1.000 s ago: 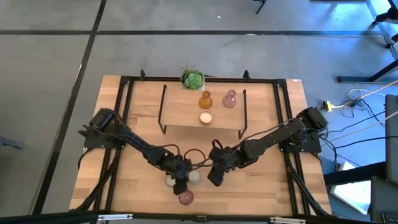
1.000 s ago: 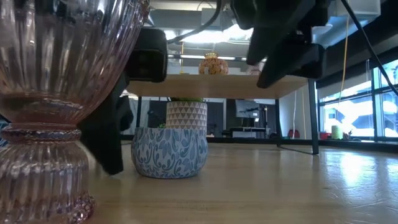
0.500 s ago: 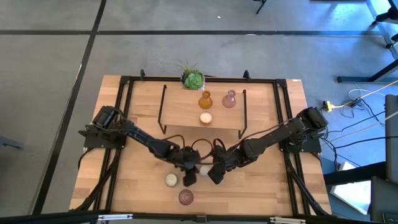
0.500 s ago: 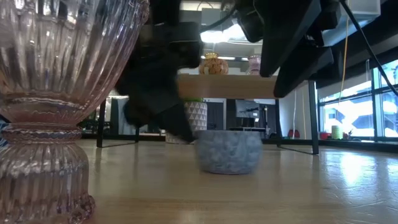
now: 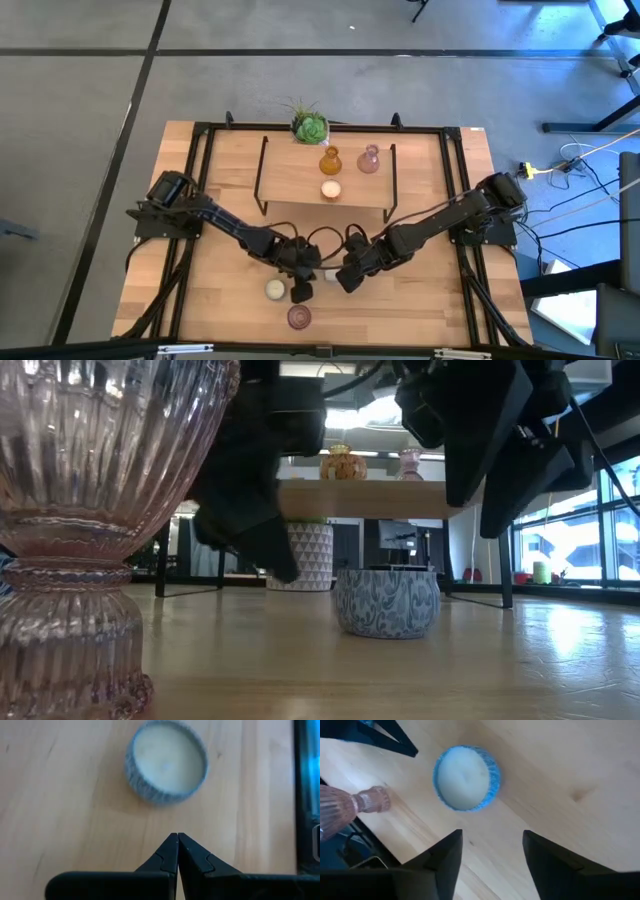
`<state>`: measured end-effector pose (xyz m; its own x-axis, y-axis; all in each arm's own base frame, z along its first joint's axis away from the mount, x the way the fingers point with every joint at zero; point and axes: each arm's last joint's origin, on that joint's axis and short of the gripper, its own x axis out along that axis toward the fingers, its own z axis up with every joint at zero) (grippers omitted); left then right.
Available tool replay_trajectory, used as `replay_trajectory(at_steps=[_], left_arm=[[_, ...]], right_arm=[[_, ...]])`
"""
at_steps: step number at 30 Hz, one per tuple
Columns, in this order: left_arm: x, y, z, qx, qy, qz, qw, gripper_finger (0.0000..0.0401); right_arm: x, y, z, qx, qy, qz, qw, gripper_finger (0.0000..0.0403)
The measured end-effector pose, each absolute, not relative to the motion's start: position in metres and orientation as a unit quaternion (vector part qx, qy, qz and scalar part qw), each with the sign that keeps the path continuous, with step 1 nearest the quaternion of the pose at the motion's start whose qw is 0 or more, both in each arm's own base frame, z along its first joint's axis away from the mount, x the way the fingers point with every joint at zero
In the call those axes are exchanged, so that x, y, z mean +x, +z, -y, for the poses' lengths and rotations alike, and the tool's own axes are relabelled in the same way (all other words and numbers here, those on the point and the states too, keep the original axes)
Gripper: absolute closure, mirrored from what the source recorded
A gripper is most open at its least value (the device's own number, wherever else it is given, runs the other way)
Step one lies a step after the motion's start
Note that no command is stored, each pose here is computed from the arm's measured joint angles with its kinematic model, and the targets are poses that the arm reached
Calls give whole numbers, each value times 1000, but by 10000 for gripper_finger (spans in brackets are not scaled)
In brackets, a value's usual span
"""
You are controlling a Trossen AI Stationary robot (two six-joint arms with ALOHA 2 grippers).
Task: Pick & Place candle stick holders
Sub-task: Put the right blue candle on the shelf aligned with the violet candle holder
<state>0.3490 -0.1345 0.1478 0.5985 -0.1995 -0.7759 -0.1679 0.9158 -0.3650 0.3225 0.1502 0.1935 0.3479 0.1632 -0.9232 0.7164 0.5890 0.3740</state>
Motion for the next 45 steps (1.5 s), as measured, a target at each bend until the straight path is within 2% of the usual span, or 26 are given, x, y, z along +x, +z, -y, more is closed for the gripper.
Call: replay_trajectory(at_steps=[5,12,20,30,45], left_arm=[[337,158,146,-178,46,-430,884,399],[314,185,151,-136,127,-398,899,399],[302,190,150,-131,143,-419,887,399],[287,202,153,-116,180,-397,893,398],[284,209,150,-113,186,-391,894,398]], right_arm=[[330,182,-150,413,-195,-536,710,159],[337,168,-148,414,-204,-540,705,158],[343,164,-136,413,-226,-524,710,178],[345,160,-136,412,-226,-526,709,202],[342,159,-135,410,-229,-540,699,272]])
